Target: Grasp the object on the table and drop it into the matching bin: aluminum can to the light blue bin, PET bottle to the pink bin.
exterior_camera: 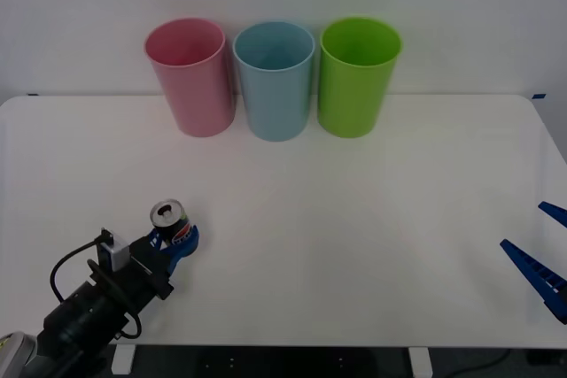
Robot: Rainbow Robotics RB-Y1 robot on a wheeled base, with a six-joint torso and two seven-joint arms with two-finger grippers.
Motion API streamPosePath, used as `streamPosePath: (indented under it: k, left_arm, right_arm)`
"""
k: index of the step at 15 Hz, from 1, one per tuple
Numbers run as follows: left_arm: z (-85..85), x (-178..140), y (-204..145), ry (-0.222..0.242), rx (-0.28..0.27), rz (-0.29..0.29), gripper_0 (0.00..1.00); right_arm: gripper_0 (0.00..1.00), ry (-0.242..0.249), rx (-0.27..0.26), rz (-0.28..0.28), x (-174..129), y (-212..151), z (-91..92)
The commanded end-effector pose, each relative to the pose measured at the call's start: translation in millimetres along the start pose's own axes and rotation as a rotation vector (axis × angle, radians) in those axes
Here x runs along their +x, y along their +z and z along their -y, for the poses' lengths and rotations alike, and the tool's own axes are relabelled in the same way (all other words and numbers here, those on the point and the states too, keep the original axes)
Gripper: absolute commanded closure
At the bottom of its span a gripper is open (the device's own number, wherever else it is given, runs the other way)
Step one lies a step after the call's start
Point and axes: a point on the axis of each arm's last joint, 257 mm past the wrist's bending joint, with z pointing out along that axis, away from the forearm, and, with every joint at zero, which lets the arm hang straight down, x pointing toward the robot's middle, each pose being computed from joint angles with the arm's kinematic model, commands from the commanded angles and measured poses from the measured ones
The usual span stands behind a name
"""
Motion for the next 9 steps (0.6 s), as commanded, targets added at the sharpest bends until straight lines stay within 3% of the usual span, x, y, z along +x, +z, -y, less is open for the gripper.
streamPosePath:
  k: [1, 3, 5, 9]
  left_arm:
    - [-5.8, -24.8, 14.3, 0.003, -0.037, 0.039, 1.00]
    - [-24.1, -45.2, 18.7, 0.006, -0.097, 0.064, 1.00]
    - [-35.4, -64.5, 23.9, -0.022, -0.130, 0.089, 1.00]
    - [-43.4, -105.5, 38.3, -0.070, -0.113, 0.147, 1.00]
  right_arm:
    - [0.00, 0.000, 0.000, 0.000, 0.0, 0.0, 0.0]
    - [0.00, 0.000, 0.000, 0.000, 0.0, 0.0, 0.0]
    - [0.00, 0.000, 0.000, 0.000, 0.0, 0.0, 0.0]
    - [0.00, 0.000, 0.000, 0.000, 0.0, 0.0, 0.0]
